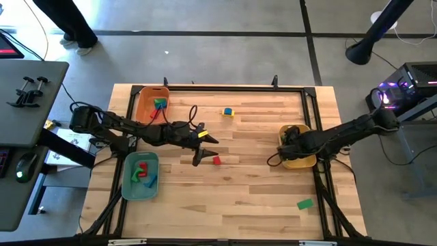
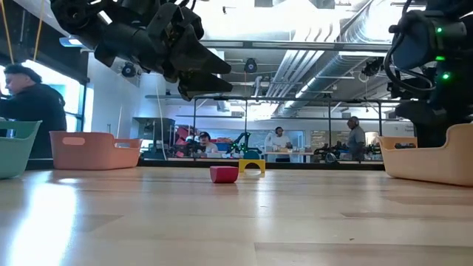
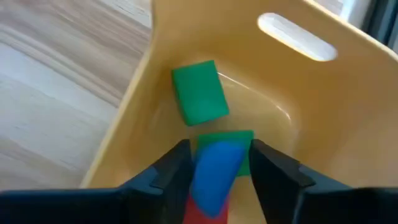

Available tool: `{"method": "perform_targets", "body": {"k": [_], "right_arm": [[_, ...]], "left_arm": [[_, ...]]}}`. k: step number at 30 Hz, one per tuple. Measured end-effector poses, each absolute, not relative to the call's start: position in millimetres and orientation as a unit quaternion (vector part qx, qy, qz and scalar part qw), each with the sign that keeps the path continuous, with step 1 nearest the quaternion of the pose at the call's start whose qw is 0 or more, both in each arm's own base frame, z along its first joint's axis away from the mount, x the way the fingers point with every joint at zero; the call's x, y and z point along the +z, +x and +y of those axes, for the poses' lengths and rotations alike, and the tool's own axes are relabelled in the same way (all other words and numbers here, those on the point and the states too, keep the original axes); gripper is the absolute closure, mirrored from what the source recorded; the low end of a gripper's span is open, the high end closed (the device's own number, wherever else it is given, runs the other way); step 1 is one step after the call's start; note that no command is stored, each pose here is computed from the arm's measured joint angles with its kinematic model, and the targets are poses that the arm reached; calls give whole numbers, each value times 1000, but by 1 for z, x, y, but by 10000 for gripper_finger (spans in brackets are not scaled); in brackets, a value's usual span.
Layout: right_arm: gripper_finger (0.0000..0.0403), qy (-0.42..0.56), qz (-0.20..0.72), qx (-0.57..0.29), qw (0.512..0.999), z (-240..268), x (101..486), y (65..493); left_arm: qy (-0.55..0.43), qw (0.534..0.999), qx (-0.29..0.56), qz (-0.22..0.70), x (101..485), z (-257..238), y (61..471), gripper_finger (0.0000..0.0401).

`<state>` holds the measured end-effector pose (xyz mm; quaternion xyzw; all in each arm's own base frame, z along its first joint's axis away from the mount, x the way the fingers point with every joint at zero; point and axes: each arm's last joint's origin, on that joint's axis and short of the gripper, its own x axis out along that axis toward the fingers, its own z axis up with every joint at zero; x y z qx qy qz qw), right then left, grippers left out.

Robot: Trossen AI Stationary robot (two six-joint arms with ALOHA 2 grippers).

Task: Sort blocks by size
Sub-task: Put the blue half-circle block into the yellow bin, then put the green triangle block into the orange bin

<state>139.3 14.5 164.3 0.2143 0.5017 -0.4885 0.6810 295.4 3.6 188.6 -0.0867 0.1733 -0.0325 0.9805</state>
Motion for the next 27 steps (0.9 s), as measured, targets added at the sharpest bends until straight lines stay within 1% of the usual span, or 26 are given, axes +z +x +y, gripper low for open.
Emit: {"method": "perform_targets", "body": {"k": [2,6,14,17,21,27], "right_arm": [[232,211,502,-490,681,14,164,139],[225,199,501,-496,681,14,170,139],[223,131,427,-508,736,20,210,153],[223,111,384,-504,765,22,223,161],[222,71,304,-475,823,26,230,181],[222,44,241,-376,893,29,230,216]], "left_arm": [[-87,981,-32,173,189,4,295,158],[-88,980,-32,173,189,4,295,158],[-88,981,-31,173,189,4,295,158],[-86,981,-19,172,189,4,296,158],[-85,981,-15,171,189,5,296,158],[-84,982,-11,167,189,5,296,158]]}}
